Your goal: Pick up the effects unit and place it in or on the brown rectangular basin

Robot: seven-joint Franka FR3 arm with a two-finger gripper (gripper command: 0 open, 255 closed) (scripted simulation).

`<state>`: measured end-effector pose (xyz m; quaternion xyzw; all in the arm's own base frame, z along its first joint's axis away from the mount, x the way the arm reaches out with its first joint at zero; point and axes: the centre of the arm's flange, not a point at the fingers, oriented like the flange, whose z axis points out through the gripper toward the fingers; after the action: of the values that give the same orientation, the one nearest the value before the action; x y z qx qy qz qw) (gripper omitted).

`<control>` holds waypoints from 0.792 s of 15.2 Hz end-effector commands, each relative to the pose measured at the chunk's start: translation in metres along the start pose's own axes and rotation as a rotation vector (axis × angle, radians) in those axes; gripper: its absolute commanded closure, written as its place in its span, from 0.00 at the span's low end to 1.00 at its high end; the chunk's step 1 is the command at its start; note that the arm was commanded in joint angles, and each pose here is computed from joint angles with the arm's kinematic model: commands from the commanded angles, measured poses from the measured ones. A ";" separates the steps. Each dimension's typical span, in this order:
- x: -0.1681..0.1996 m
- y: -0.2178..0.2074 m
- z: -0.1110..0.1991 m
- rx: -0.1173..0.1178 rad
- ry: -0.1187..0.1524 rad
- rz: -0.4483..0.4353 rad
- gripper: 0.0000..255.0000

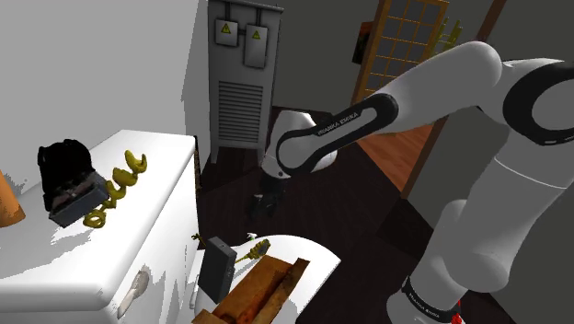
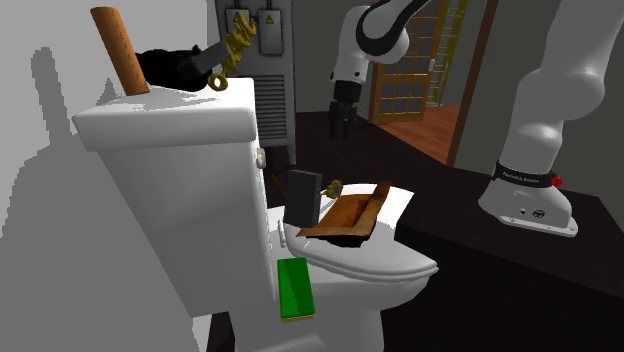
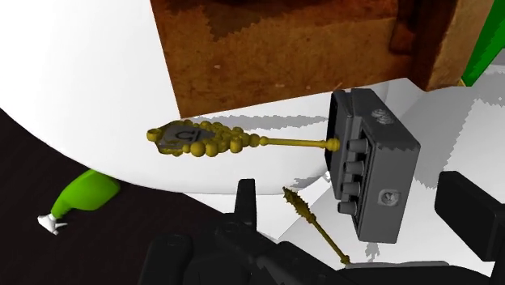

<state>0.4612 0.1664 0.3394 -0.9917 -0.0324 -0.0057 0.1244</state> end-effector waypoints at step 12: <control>0.069 -0.051 0.114 0.036 0.019 0.010 0.00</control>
<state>0.5259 0.2449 0.2484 -0.9894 -0.0264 -0.0135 0.1424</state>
